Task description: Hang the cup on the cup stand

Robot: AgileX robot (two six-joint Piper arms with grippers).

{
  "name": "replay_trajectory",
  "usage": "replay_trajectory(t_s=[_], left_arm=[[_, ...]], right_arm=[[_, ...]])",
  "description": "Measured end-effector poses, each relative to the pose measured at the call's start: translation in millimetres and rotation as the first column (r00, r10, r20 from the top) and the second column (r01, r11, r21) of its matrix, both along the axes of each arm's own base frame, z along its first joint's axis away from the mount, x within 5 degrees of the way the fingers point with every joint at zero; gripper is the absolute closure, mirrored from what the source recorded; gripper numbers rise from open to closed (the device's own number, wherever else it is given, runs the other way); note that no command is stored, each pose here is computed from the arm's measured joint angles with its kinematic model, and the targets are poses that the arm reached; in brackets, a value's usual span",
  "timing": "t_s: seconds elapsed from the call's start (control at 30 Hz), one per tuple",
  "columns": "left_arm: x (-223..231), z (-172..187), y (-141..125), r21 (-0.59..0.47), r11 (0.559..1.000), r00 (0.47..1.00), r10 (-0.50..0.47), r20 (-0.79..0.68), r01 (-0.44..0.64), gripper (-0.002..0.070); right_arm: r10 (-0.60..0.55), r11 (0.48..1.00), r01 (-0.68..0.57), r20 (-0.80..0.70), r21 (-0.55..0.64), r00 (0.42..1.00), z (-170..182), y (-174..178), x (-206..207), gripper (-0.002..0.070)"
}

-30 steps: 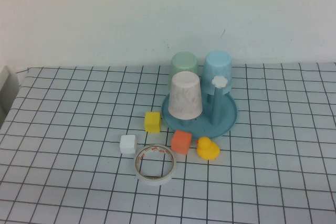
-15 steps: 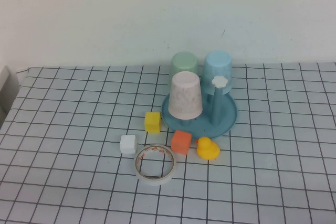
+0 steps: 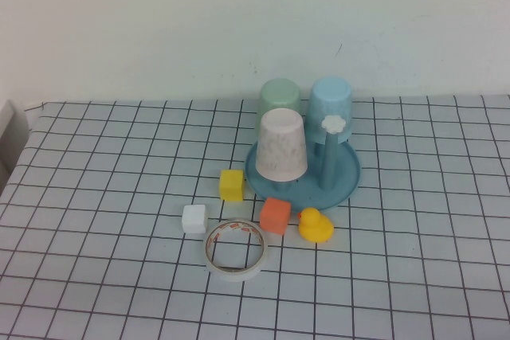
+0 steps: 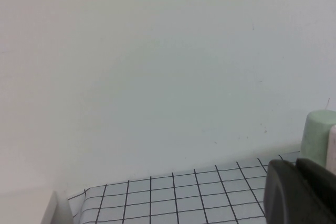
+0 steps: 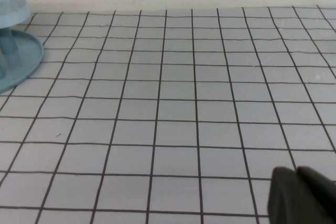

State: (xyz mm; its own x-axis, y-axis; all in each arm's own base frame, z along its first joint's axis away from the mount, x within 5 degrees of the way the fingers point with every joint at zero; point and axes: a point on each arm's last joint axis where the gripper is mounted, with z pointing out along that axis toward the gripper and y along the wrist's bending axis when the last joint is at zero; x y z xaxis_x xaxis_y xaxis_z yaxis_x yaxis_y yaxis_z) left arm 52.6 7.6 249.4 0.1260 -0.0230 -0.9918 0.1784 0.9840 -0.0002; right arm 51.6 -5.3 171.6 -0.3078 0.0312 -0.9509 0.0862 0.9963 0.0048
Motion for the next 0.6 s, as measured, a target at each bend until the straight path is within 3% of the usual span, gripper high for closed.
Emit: replay_trajectory(t_s=[0.6], left_arm=[[0.2,-0.3,0.9,0.003,1.0,1.0,0.011,-0.003,-0.011,0.0676]], right_arm=[[0.001,1.0,-0.001,-0.004,-0.003,1.0,-0.3,0.0,-0.1,0.0676]])
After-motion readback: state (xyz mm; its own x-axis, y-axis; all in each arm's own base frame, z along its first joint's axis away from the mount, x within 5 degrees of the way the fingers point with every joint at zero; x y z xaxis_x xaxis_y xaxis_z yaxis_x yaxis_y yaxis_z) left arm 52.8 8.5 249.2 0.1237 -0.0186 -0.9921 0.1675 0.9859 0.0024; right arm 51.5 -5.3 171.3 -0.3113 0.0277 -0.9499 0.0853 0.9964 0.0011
